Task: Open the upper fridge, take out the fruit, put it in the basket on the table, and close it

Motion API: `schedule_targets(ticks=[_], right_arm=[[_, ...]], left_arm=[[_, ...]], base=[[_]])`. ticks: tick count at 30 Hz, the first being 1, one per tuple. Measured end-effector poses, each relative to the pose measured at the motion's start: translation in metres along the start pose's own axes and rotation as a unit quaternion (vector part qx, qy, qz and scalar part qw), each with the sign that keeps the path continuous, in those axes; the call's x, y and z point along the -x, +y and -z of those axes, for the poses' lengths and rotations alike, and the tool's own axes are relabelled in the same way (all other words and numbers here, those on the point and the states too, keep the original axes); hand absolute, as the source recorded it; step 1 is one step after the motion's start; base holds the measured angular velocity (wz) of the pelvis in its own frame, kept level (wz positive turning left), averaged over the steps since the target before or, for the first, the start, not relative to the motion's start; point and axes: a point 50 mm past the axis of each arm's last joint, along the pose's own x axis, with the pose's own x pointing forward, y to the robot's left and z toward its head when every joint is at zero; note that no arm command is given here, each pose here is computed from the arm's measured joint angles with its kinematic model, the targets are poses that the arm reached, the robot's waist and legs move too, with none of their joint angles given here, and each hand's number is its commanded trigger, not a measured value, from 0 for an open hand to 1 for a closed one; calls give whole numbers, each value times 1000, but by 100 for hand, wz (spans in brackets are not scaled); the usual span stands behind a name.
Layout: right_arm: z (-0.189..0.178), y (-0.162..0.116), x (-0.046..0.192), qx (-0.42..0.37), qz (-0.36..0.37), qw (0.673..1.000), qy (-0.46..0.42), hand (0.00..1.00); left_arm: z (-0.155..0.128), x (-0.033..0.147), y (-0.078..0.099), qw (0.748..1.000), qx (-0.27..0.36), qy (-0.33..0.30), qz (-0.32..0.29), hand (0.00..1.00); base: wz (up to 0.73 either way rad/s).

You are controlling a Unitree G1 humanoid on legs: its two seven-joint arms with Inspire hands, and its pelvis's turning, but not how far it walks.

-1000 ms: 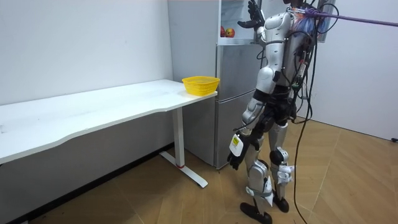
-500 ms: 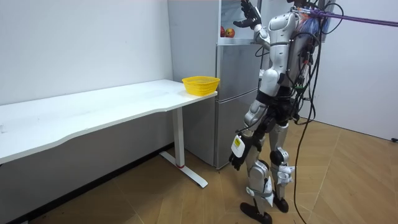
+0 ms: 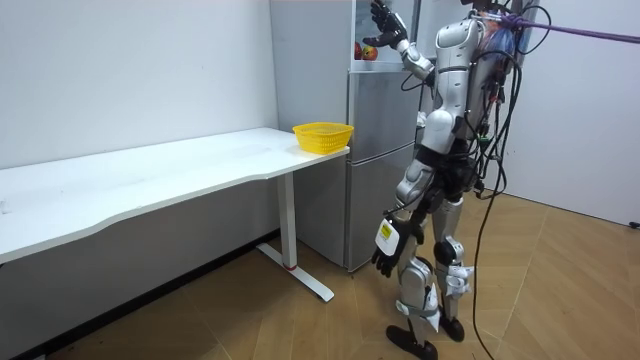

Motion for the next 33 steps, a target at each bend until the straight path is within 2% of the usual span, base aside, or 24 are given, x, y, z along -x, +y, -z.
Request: schedule_targets(ticks=[8, 16, 27, 33], right_arm=[[20, 3, 0, 4, -11, 998, 55, 0], [37, 9, -5, -2, -27, 995, 99, 0], [40, 9, -5, 6, -49, 994, 102, 0], [46, 11, -4, -22, -65, 990, 124, 0]], left_arm=[[3, 0, -1, 1000, 2, 7, 2, 0], [-7, 1, 5, 1000, -2, -9, -14, 0], [-13, 3, 8, 999, -4, -27, -27, 0], [-14, 2, 8, 999, -4, -28, -26, 0]], base=[[2], [0], [0], [-1]])
